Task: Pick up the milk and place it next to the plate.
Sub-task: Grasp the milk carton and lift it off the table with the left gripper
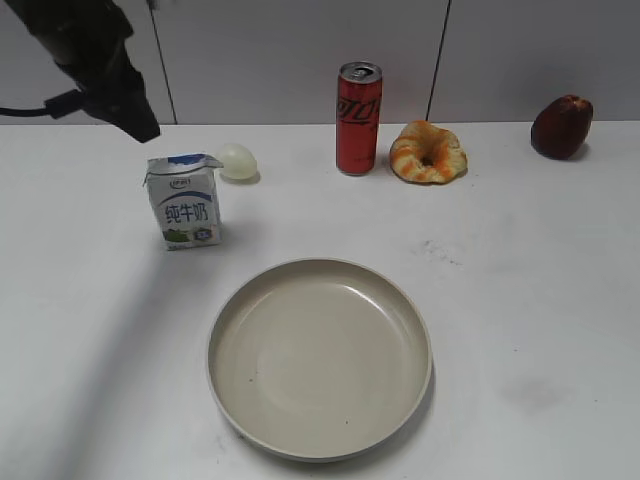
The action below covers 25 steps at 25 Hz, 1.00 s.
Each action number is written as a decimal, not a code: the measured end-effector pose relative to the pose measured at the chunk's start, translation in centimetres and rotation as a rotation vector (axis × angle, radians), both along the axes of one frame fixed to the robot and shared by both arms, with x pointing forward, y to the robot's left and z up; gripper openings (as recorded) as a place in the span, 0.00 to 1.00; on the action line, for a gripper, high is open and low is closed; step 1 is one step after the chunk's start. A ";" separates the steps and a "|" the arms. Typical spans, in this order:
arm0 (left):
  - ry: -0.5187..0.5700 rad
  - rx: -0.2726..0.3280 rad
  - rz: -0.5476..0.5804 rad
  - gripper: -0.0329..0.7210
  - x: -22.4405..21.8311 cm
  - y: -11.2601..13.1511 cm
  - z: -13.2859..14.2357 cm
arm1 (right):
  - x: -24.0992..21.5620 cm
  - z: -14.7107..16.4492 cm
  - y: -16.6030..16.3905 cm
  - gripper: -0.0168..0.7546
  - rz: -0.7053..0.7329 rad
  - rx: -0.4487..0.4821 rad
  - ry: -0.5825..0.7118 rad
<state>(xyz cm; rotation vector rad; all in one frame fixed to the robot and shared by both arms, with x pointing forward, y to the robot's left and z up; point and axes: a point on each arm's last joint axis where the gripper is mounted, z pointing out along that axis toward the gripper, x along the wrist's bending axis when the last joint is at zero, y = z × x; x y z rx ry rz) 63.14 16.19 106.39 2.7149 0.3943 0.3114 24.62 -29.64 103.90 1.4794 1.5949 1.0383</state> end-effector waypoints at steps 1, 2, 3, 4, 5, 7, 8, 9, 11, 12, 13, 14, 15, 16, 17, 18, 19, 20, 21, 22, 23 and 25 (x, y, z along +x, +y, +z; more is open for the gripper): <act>0.021 0.010 -0.027 0.75 0.5 -0.6 -0.8 | 0.0 0.0 0.0 0.78 0.000 0.000 0.000; 0.034 0.016 -0.045 0.75 0.9 -1.3 -1.6 | 0.0 0.0 0.0 0.78 0.000 0.000 0.000; 0.042 0.021 -0.062 0.75 1.3 -1.9 -2.3 | 0.0 0.0 0.0 0.78 0.000 0.000 0.000; 0.048 0.025 -0.076 0.75 1.6 -2.3 -2.8 | 0.0 0.0 0.0 0.78 0.000 0.000 0.000; 0.060 0.031 -0.088 0.75 1.9 -2.7 -3.6 | 0.0 0.0 0.0 0.78 0.000 0.000 0.000; 0.080 0.041 -0.104 0.75 2.3 -3.1 -4.9 | 0.0 0.0 0.0 0.78 0.000 0.000 0.000; 0.094 0.046 -0.105 0.75 2.5 -3.2 -5.5 | 0.0 0.0 0.0 0.78 0.000 0.000 0.000; 0.105 0.054 -0.107 0.75 2.6 -3.2 -6.2 | 0.0 0.0 0.0 0.78 0.000 0.000 0.000; 0.116 0.080 -0.113 0.75 2.9 -3.1 -7.2 | 0.0 0.0 0.0 0.78 0.000 0.000 0.000; 0.121 0.091 -0.113 0.75 3.1 -3.1 -7.7 | 0.0 0.0 0.0 0.78 0.000 0.000 0.000; 0.128 0.097 -0.113 0.75 3.2 -3.1 -8.2 | 0.0 0.0 0.0 0.78 0.000 0.000 0.000; 0.136 0.098 -0.112 0.75 3.3 -3.2 -8.7 | 0.0 0.0 0.0 0.78 0.000 0.000 0.000; 0.142 0.096 -0.111 0.74 3.4 -3.2 -9.1 | 0.0 0.0 0.0 0.78 0.000 0.000 0.000; 0.149 0.096 -0.110 0.74 3.5 -3.3 -9.6 | 0.0 0.0 0.0 0.78 0.000 0.000 0.000; 0.156 0.095 -0.108 0.73 3.6 -3.3 -10.1 | 0.0 0.0 0.0 0.78 0.000 0.000 0.000; 0.162 0.095 -0.107 0.72 3.7 -3.4 -10.5 | 0.0 0.0 0.0 0.78 0.000 0.000 0.000; 0.166 0.097 -0.107 0.70 3.7 -3.4 -10.9 | 0.0 0.0 0.0 0.78 0.000 0.000 0.000; 0.174 0.099 -0.107 0.69 3.8 -3.4 -11.2 | 0.0 0.0 0.0 0.78 0.000 0.000 0.000; 0.177 0.100 -0.107 0.67 3.8 -3.4 -11.4 | 0.0 0.0 0.0 0.78 0.000 0.000 0.000; 0.182 0.100 -0.107 0.65 3.8 -3.4 -11.7 | 0.0 0.0 0.0 0.78 0.000 0.000 0.000; 0.188 0.101 -0.108 0.62 3.9 -3.5 -11.9 | 0.0 0.0 0.0 0.78 0.000 0.000 0.000; 0.192 0.102 -0.109 0.56 3.9 -3.5 -12.2 | 0.0 0.0 0.0 0.78 0.000 0.000 0.000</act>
